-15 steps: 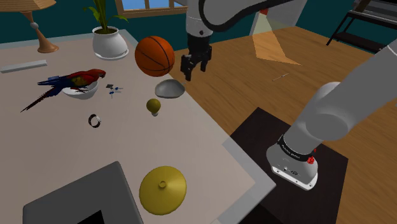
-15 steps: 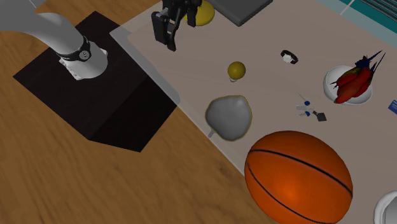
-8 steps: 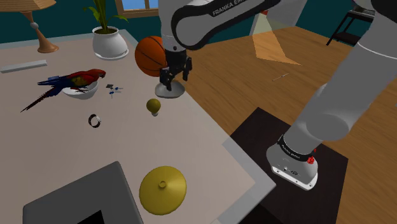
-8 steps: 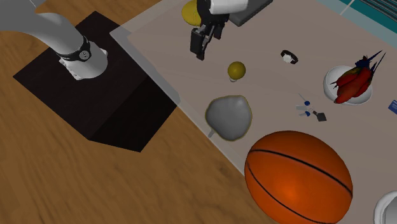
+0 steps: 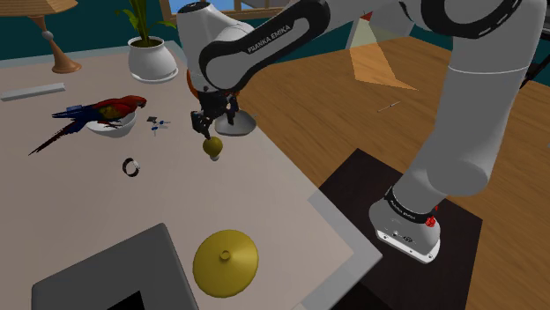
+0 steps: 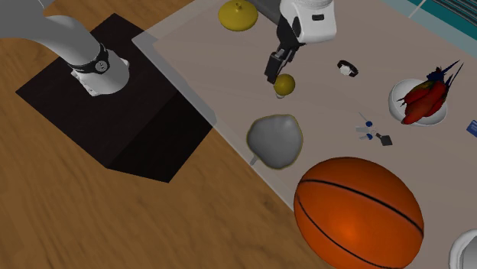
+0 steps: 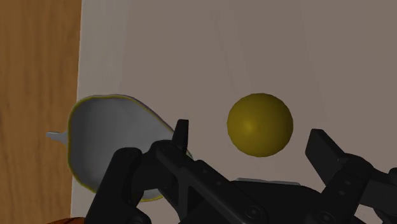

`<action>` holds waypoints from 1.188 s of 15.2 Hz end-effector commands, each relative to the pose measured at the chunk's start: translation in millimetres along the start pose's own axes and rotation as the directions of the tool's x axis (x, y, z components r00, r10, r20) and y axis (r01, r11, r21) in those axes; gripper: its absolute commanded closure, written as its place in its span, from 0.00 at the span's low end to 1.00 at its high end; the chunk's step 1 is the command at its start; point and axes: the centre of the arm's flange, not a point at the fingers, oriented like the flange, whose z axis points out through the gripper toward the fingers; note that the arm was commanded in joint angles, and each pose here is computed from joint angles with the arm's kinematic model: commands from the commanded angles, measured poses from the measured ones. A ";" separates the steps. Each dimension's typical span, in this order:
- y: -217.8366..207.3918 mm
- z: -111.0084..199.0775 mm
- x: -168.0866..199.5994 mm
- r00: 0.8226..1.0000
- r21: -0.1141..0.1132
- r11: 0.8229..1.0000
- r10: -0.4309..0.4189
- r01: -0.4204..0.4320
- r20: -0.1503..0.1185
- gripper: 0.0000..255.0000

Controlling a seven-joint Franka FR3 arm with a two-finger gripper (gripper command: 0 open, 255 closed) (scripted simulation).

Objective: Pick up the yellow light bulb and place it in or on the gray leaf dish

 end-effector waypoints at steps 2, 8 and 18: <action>-26.4 23.2 27.2 1.000 -0.013 1.000 0.016 -0.016 0.003 0.00; -26.2 49.7 27.3 1.000 -0.013 1.000 0.016 -0.016 0.003 0.00; -26.0 63.3 27.2 1.000 -0.013 1.000 0.016 -0.016 0.003 0.00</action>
